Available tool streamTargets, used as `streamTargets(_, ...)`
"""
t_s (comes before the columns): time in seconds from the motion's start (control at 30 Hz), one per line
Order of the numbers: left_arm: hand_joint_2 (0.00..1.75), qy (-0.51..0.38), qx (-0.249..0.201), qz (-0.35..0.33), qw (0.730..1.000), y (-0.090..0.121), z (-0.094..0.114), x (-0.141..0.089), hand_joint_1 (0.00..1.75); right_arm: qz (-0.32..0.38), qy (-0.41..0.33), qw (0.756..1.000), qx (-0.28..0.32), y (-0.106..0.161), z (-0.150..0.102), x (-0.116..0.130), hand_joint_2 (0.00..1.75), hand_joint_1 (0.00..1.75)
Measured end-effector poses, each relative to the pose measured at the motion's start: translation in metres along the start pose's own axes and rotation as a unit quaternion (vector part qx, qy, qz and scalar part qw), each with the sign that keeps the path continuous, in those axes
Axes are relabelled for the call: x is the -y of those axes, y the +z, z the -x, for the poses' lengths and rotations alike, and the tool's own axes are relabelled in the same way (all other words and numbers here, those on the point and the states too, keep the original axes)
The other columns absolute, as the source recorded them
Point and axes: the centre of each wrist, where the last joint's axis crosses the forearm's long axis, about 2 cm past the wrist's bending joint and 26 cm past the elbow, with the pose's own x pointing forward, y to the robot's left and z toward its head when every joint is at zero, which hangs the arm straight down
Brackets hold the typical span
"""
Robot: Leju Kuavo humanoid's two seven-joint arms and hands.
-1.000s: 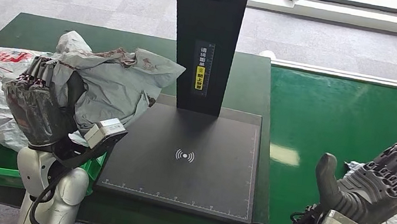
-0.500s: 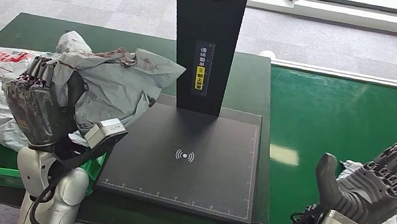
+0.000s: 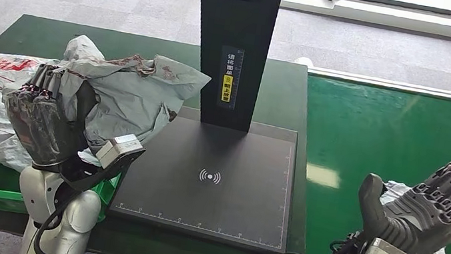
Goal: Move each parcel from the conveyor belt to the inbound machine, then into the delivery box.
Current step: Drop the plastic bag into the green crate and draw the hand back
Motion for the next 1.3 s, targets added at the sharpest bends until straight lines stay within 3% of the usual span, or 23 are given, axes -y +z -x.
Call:
streamTargets(0.2,1.75,-0.004,-0.003,0.002,1.0,0.0,0.0,0.0,1.75,-0.001,0.001,1.0,0.0,0.0,0.0,0.0,1.75,0.0)
streamTargets(0.27,1.75,-0.021,-0.027,0.019,0.999,0.0,0.007,0.009,1.75,-0.004,0.003,1.0,0.001,0.0,0.0,0.0,1.75,0.0)
streamTargets(0.43,1.75,-0.099,-0.133,0.106,0.98,0.019,0.079,0.044,1.75,-0.011,0.002,1.0,0.004,0.003,-0.003,-0.001,1.75,0.0)
streamTargets(0.6,1.75,-0.13,-0.162,0.148,0.967,0.035,0.11,0.053,1.75,-0.014,0.003,1.0,0.002,0.005,-0.003,0.001,1.75,0.0)
streamTargets(0.8,1.75,-0.131,-0.196,0.164,0.958,0.044,0.118,0.058,1.75,-0.014,0.003,1.0,0.001,0.005,-0.003,0.001,1.75,0.0)
streamTargets(1.13,1.75,-0.126,-0.206,0.171,0.955,0.047,0.119,0.063,1.75,-0.014,0.003,1.0,0.002,0.005,-0.003,0.001,1.75,0.0)
streamTargets(1.27,1.75,-0.124,-0.206,0.173,0.955,0.048,0.119,0.063,0.0,-0.014,0.002,1.0,0.001,0.005,-0.003,0.001,1.75,0.0)
streamTargets(1.3,1.75,-0.121,-0.206,0.172,0.956,0.049,0.119,0.063,0.0,-0.013,0.002,1.0,0.001,0.005,-0.003,0.001,1.75,0.0)
